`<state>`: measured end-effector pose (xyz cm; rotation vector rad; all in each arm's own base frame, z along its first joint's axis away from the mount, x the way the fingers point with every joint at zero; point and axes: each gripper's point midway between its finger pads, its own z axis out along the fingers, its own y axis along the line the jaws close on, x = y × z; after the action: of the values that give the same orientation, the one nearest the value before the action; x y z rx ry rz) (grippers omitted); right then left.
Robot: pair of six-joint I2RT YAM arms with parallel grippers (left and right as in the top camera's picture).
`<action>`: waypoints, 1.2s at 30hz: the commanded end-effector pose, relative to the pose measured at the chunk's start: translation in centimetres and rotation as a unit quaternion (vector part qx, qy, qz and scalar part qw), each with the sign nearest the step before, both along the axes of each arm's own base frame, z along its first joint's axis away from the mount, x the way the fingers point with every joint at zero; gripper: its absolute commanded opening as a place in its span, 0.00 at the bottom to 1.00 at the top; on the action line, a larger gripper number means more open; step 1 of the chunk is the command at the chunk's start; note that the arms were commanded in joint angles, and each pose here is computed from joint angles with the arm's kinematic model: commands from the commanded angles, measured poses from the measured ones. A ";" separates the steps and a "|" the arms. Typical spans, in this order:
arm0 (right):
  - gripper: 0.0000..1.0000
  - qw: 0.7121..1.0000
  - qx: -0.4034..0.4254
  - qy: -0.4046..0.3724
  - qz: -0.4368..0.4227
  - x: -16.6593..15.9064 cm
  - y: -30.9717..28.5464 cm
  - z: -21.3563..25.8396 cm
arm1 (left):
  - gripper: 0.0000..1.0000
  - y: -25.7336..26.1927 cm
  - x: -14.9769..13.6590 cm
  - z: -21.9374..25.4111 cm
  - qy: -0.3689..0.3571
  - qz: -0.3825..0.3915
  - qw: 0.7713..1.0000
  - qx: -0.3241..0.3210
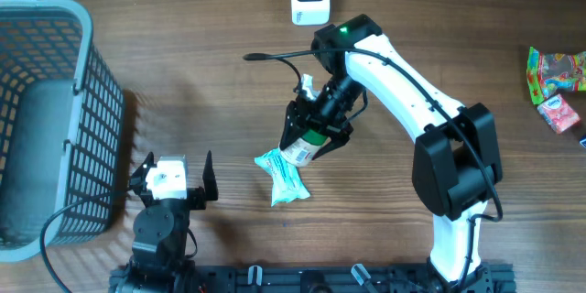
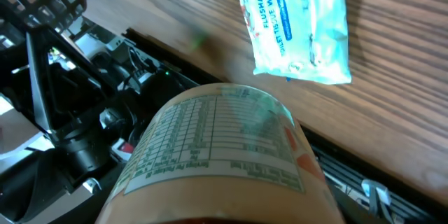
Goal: Scan the item barcode
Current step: 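Raise the Knorr tub and hold it under the scanner, then carry the tub to the right edge and set it down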
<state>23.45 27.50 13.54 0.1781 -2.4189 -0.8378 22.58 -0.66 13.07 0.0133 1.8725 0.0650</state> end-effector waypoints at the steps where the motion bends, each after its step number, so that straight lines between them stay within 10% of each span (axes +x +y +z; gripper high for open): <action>1: 0.59 0.996 0.087 -0.025 -0.008 1.4 2.4 2.5 | 1.00 0.0 0.0 0.1 -0.004 0.002 1.000 -0.005; 5: 0.56 0.973 0.177 -0.151 0.009 5.1 4.8 8.6 | 1.00 0.0 0.0 0.1 -0.004 0.002 1.000 -0.005; 9: 0.57 0.854 -0.041 -0.517 -0.033 18.9 0.9 12.4 | 1.00 0.0 0.0 0.1 -0.004 0.002 1.000 -0.005; 12: 0.51 0.793 -0.129 -0.592 -0.069 24.4 -0.9 10.9 | 1.00 0.0 0.0 0.1 -0.004 0.002 1.000 -0.005; 22: 0.63 0.631 -0.166 -0.743 -0.148 36.8 -0.2 5.5 | 1.00 0.0 0.0 0.1 -0.004 0.002 1.000 -0.005; 36: 0.65 0.594 -0.117 -0.753 -0.256 42.5 -3.0 2.1 | 1.00 0.0 0.0 0.1 -0.004 0.002 1.000 -0.005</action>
<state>65.94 23.48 14.59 0.1516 -4.3596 -0.3821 22.58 -0.66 13.07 0.0129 1.8725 0.0648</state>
